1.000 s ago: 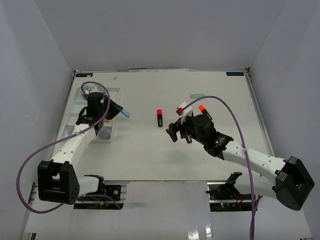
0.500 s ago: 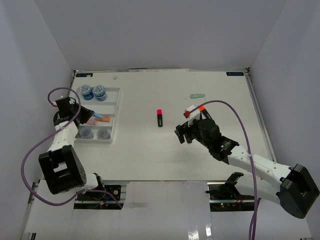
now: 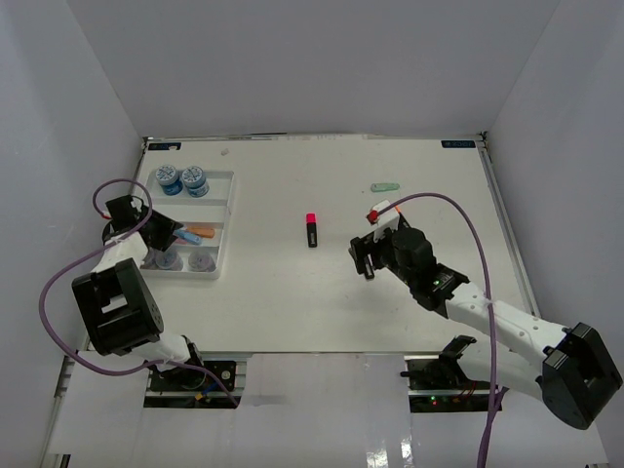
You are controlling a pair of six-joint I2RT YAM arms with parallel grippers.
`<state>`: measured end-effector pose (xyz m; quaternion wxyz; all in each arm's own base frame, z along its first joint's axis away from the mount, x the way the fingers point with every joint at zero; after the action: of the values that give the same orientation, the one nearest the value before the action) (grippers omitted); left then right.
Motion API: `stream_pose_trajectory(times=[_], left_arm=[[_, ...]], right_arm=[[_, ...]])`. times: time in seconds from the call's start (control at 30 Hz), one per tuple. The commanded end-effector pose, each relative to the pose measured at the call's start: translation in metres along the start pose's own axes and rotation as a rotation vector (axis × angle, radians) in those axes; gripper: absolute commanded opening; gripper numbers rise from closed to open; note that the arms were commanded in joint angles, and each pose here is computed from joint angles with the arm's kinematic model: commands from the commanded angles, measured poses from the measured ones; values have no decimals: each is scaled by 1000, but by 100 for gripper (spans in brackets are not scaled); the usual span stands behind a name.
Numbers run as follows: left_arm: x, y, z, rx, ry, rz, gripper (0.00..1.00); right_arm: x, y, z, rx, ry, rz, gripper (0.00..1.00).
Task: Sort the stationery into containers
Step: Place the stationery in the storage box, then pick up the stationery from the center of the board.
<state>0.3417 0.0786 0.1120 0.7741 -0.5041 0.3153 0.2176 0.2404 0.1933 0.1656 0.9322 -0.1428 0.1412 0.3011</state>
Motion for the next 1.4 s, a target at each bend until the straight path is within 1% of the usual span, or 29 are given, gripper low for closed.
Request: stream_pose_trajectory(times=[0.0, 0.1, 0.13, 0.17, 0.2, 0.23, 0.27, 0.33, 0.37, 0.4, 0.47, 0.53, 0.57, 0.6, 0.63, 0.7, 0.73, 0.8, 0.83, 0.87, 0.9, 0.93, 0.97, 1.0, 1.03, 1.1, 1.13, 1.23, 1.37], left_arm=[[-9, -12, 12, 17, -44, -39, 55], [-12, -16, 16, 25, -57, -41, 64], [-16, -20, 18, 38, -63, -56, 71], [-18, -22, 18, 44, -68, -64, 74], [-21, -24, 19, 48, -74, -71, 77], [-28, -29, 21, 69, -87, -94, 84], [-31, -33, 21, 84, -86, -111, 87], [-39, -41, 20, 127, -83, -152, 96], [-47, -49, 17, 160, -77, -189, 98], [-51, -54, 14, 193, -78, -207, 98], [-59, -65, 0, 285, -62, -249, 98], [-63, -74, -16, 353, -40, -270, 98], [-66, -77, -20, 380, -44, -275, 98], [-67, -80, -24, 397, -41, -284, 98], [-68, -85, -32, 419, -25, -298, 98], [-69, -88, -38, 423, -1, -317, 98], [-69, -88, -40, 422, 5, -319, 98], [-69, -89, -40, 415, 11, -322, 98], [-70, -90, -41, 414, 18, -329, 98], [-71, -90, -43, 409, 25, -336, 98], [-71, -89, -43, 406, 25, -335, 98], [-70, -89, -45, 406, 36, -339, 98], [-71, -90, -45, 406, 36, -343, 98], [-72, -90, -45, 406, 38, -346, 98], [-72, -91, -45, 405, 36, -348, 98], [-73, -91, -45, 405, 34, -353, 98], [-74, -92, -45, 404, 36, -356, 98], [-74, -92, -47, 404, 44, -363, 98], [-74, -93, -48, 402, 51, -370, 98]], right_arm=[[4, -15, 5, 47, 0, -64, 90], [9, -26, 8, 69, 10, -98, 90], [12, -30, 7, 76, 23, -115, 90], [14, -35, 14, 93, 15, -133, 90], [19, -43, 9, 110, 44, -157, 90], [22, -48, 10, 124, 50, -171, 90], [24, -60, 20, 152, 40, -206, 90], [35, -71, 15, 153, 87, -246, 90], [39, -87, 26, 143, 74, -274, 90], [48, -92, 20, 126, 106, -270, 90], [58, -111, 19, 121, 117, -256, 90], [73, -126, 20, 180, 146, -243, 91], [82, -138, 8, 221, 187, -264, 92], [87, -143, 8, 262, 199, -283, 93], [92, -158, 21, 276, 182, -349, 94], [108, -171, 4, 332, 258, -457, 98], [115, -181, 20, 350, 247, -489, 99], [132, -187, 1, 375, 337, -541, 99], [142, -194, 19, 421, 298, -570, 99], [151, -196, 1, 431, 365, -606, 98], [157, -199, 0, 447, 372, -628, 98], [164, -207, 15, 490, 331, -657, 98], [173, -206, -2, 501, 387, -680, 98], [177, -209, -6, 511, 398, -720, 98], [183, -215, 5, 550, 366, -745, 98], [193, -214, -15, 565, 419, -781, 98], [198, -216, -12, 596, 400, -797, 98], [209, -215, -32, 618, 425, -827, 99], [215, -216, -44, 632, 435, -858, 100]])
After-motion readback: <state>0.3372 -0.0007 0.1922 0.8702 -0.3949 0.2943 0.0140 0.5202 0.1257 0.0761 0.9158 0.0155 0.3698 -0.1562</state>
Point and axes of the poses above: each gripper's point midway between its finger pads, its own x axis out along the fingers, its own y axis along the line the jaws close on, z = x × y, the point moved 4 cm from there along -x, back along the fingers, and after that the axes turned 8 degrees about -x, right-handed, at the moved point
